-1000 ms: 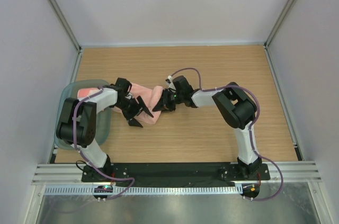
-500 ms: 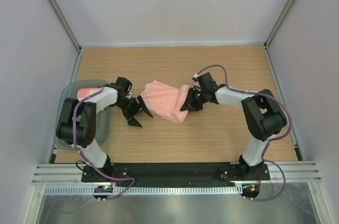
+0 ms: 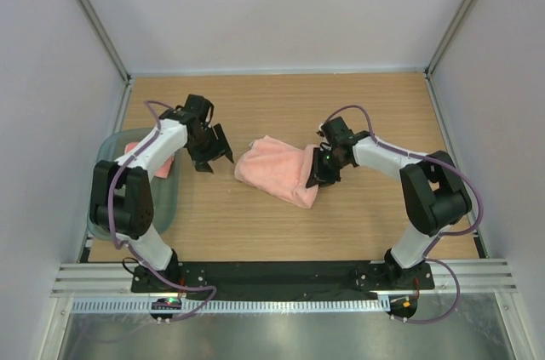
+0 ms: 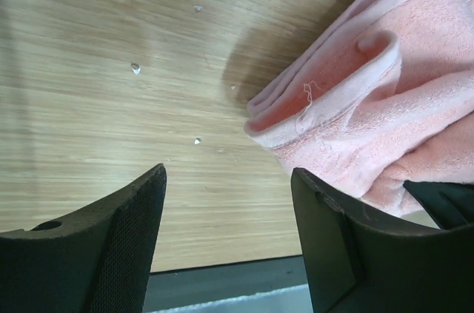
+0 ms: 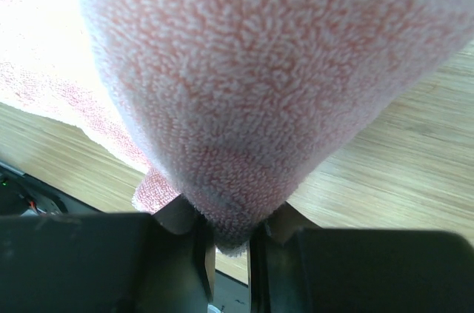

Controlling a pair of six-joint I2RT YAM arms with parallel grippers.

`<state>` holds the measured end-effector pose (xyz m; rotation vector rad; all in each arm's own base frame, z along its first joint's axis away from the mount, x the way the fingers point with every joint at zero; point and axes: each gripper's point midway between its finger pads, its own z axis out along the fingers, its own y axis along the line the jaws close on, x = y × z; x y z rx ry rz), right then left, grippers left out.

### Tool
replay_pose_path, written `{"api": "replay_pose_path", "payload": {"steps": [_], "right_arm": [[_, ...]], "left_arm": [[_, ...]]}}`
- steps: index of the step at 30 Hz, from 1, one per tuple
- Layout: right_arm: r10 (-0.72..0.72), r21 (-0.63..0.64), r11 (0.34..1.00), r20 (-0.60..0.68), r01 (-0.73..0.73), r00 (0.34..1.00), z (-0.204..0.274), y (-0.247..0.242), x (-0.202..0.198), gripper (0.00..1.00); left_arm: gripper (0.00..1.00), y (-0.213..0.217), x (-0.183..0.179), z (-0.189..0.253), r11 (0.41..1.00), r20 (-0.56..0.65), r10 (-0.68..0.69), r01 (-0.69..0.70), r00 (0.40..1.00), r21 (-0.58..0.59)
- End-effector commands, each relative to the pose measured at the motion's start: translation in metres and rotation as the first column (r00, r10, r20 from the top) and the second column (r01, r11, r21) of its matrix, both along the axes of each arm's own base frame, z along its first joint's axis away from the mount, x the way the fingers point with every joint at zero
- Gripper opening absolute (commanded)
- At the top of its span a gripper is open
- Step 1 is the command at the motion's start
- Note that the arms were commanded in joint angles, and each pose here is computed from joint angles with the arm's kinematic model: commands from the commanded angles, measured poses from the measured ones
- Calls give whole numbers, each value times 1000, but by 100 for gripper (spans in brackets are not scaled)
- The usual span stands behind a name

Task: Roll the towels
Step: Roll the towel

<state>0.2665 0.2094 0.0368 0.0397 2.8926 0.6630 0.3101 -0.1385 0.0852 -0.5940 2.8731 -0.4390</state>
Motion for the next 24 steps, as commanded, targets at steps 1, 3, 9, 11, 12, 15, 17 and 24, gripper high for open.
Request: {"api": "replay_pose_path", "payload": {"steps": [1, 3, 9, 11, 12, 15, 17, 24], "right_arm": [[7, -123, 992, -39, -12, 999, -8, -24, -9, 1], [12, -109, 994, -43, -16, 999, -8, -21, -9, 1], [17, -103, 994, -50, -22, 999, -10, -20, -12, 1], [21, -99, 995, -55, -26, 998, -11, -20, -13, 1], [22, -101, 995, -56, -27, 998, -11, -20, -14, 1], [25, -104, 994, -56, -31, 998, -12, -21, -15, 1], [27, -103, 994, -56, -33, 998, -12, -21, -14, 1], [30, -112, 993, -69, -38, 997, -17, -22, -16, 1]], "left_arm": [[69, 11, 3, 10, 991, 72, -54, 45, 996, 123], [69, 2, 1, 0, 994, 52, -67, 62, 996, 91], [68, -38, 10, -5, 993, 122, -98, 105, 988, -52], [69, -51, 22, -4, 987, 169, -99, 118, 981, -105], [67, -57, 25, -9, 983, 159, -105, 127, 982, -135], [59, -71, 29, -25, 973, 137, -141, 163, 981, -166], [53, -76, 31, -32, 969, 138, -165, 187, 977, -164], [1, -90, 53, -7, 954, 246, -215, 257, 945, -152]]}}
